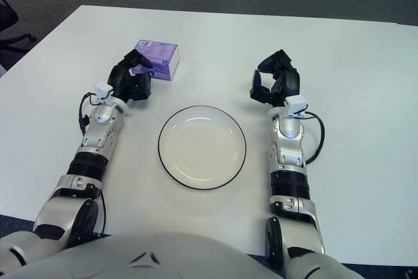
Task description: Put the tissue paper into the plate.
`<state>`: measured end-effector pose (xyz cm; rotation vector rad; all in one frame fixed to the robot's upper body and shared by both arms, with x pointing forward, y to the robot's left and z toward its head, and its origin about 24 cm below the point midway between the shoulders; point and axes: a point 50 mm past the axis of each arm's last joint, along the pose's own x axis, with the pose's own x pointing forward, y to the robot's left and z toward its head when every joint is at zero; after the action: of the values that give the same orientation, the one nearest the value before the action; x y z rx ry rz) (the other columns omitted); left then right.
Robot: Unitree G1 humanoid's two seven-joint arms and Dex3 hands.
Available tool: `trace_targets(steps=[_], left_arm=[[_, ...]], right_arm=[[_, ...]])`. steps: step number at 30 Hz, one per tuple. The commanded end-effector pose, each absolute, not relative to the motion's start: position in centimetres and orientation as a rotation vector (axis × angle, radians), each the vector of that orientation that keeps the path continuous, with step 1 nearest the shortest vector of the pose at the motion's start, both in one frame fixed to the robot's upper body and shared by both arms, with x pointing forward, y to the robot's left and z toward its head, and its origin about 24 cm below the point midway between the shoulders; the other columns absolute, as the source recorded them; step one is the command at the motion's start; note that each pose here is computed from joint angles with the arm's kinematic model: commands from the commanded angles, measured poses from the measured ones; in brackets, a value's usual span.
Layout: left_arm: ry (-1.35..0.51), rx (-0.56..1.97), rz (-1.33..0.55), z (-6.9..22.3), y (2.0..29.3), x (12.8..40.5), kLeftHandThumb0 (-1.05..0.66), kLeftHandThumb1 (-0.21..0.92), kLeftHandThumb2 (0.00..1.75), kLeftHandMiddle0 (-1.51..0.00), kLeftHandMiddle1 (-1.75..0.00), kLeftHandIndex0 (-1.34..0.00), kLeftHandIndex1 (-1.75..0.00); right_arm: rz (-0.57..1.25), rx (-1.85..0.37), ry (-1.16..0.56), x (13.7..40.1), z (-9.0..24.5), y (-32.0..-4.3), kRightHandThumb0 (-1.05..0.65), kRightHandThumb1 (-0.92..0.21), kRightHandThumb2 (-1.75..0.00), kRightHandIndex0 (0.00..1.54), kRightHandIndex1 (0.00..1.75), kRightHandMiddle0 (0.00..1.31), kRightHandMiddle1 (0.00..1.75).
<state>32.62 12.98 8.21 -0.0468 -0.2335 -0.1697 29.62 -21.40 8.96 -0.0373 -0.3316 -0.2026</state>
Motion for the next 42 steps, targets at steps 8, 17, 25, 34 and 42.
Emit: trace_targets(steps=[8,17,25,34,42], left_arm=[[-0.189,0.004,-0.084,6.0,14.0,30.6,-0.46,0.39,1.23,-1.29,-1.75,-0.56,-1.75],[-0.371,0.223,-0.036,9.4,14.6,30.7,-0.46,0.38,1.24,-1.28,-1.75,-0.57,-1.75],[-0.559,0.500,-0.011,12.8,13.9,30.5,-0.47,0.36,1.26,-1.27,-1.75,-0.58,-1.75],[-0.704,0.746,-0.029,14.8,13.8,30.4,-0.47,0.36,1.27,-1.26,-1.75,-0.58,-1.75],[-0.813,0.940,0.002,15.7,13.4,31.2,-0.46,0.39,1.22,-1.14,-1.75,-0.55,-1.75]], right_arm=[[-0.280,-0.033,-0.016,24.9,0.4,-22.0,-0.45,-0.43,-1.18,1.10,1.75,0.53,1.75],[-0.294,-0.050,-0.013,24.9,0.5,-21.8,-0.45,-0.41,-1.19,1.12,1.75,0.54,1.75],[-0.299,-0.054,-0.004,24.9,0.5,-21.7,-0.45,-0.40,-1.21,1.14,1.75,0.55,1.75],[-0.295,-0.040,0.002,24.8,0.4,-21.7,-0.45,-0.41,-1.20,1.12,1.75,0.54,1.75],[-0.289,-0.040,0.003,24.9,0.4,-21.7,-0.45,-0.42,-1.19,1.11,1.75,0.53,1.75]])
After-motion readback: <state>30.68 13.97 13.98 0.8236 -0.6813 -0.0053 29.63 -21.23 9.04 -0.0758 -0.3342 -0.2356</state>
